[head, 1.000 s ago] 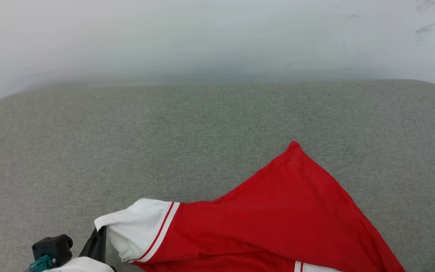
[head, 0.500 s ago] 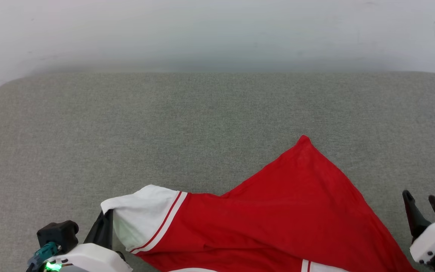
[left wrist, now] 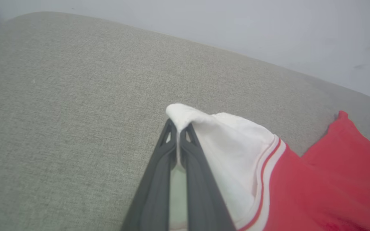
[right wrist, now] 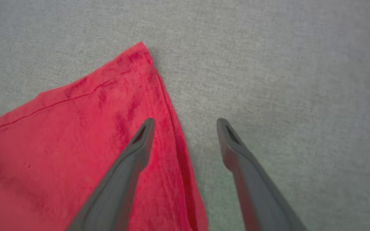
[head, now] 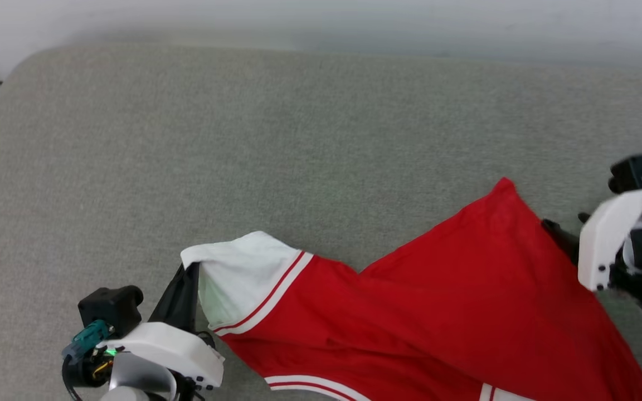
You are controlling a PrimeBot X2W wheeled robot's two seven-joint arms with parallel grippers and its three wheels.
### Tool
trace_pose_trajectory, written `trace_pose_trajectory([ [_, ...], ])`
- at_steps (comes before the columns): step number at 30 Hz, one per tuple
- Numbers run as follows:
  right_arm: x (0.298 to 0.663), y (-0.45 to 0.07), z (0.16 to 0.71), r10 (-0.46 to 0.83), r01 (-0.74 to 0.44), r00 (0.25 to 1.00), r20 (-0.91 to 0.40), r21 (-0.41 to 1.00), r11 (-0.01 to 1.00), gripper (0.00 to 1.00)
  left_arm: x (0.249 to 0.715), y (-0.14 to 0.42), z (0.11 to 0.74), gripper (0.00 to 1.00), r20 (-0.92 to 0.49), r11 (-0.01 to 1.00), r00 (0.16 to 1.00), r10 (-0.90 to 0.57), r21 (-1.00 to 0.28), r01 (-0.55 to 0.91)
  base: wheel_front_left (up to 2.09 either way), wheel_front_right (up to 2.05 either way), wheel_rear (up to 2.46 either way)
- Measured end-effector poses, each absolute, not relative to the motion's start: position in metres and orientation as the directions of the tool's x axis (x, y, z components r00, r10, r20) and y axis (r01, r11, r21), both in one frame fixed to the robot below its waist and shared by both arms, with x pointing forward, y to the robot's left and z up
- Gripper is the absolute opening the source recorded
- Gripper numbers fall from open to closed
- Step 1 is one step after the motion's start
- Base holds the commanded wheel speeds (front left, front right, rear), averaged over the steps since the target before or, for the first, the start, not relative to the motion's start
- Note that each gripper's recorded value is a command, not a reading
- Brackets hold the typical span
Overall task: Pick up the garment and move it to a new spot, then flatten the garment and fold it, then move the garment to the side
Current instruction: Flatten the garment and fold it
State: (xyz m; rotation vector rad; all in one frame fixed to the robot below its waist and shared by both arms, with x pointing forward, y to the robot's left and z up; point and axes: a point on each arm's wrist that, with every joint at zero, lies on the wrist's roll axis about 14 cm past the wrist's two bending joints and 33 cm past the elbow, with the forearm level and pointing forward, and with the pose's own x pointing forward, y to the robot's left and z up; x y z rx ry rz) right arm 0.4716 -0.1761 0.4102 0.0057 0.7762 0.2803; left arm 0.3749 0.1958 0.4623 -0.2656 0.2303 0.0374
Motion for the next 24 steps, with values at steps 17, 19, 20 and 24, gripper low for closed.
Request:
trace_pose_trajectory([
  [17, 0.494, -0.124, 0.347, 0.310, -0.408, 0.344, -0.887, 0.156, 0.900, 0.03, 0.382, 0.214, 0.424, 0.00, -0.297, 0.956, 0.953, 0.064, -0.255, -0.144, 0.00, 0.00, 0.00],
  [19, 0.492, -0.124, 0.347, 0.320, -0.395, 0.333, -0.887, 0.177, 0.901, 0.00, 0.382, 0.214, 0.422, 0.00, -0.300, 0.955, 0.952, 0.065, -0.257, -0.146, 0.00, 0.00, 0.00],
  [20, 0.492, -0.124, 0.347, 0.321, -0.396, 0.332, -0.887, 0.177, 0.901, 0.00, 0.382, 0.214, 0.422, 0.00, -0.301, 0.955, 0.952, 0.063, -0.257, -0.145, 0.00, 0.00, 0.00],
  [24, 0.496, -0.123, 0.360, 0.353, -0.377, 0.391, -0.850, 0.202, 0.904, 0.00, 0.384, 0.215, 0.428, 0.00, -0.274, 0.958, 0.960, 0.059, -0.253, -0.131, 0.00, 0.00, 0.00],
])
